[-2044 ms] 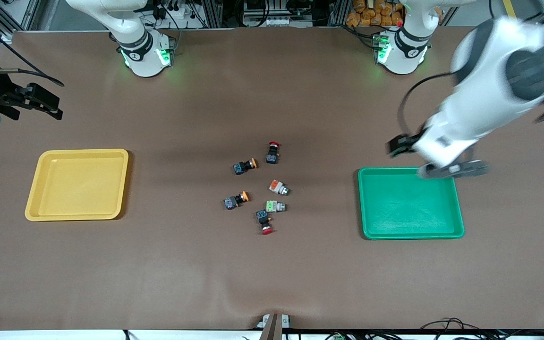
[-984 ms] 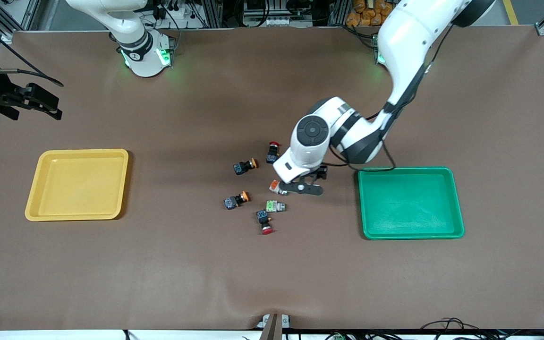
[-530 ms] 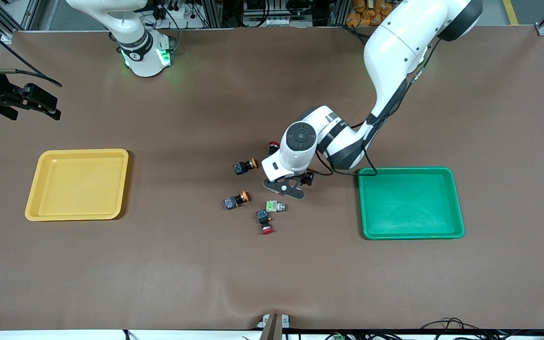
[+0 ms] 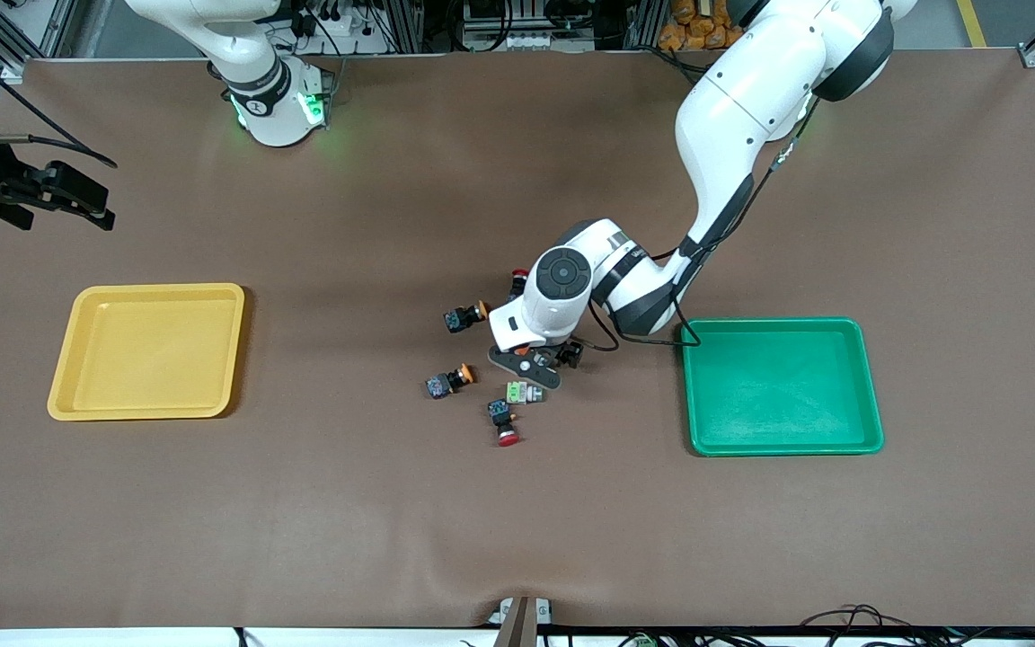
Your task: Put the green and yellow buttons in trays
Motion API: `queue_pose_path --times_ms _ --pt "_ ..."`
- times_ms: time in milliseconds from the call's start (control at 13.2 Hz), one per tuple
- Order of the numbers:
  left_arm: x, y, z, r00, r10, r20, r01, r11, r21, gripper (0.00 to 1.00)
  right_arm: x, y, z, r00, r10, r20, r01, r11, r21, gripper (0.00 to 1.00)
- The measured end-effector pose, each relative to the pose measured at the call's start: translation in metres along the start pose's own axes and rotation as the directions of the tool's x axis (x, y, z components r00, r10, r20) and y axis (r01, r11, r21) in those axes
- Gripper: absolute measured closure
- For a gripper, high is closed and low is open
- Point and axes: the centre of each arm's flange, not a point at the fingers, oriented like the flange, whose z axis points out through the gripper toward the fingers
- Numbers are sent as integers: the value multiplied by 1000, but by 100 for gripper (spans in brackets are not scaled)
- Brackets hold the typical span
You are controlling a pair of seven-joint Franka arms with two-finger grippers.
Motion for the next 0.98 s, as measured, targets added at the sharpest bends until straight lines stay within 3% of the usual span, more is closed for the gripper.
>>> queue_pose_path --times_ms 378,757,984 --pt "-3 8 11 1000 25 -2 -25 1000 11 0 4 1 9 1000 2 20 -2 1000 -2 0" --pt "-5 16 14 999 47 -13 -47 999 25 0 36 4 81 985 9 173 -8 1000 -9 0" --pt "-3 16 12 997 69 -28 -68 997 21 0 52 25 115 972 45 232 -44 999 -12 0"
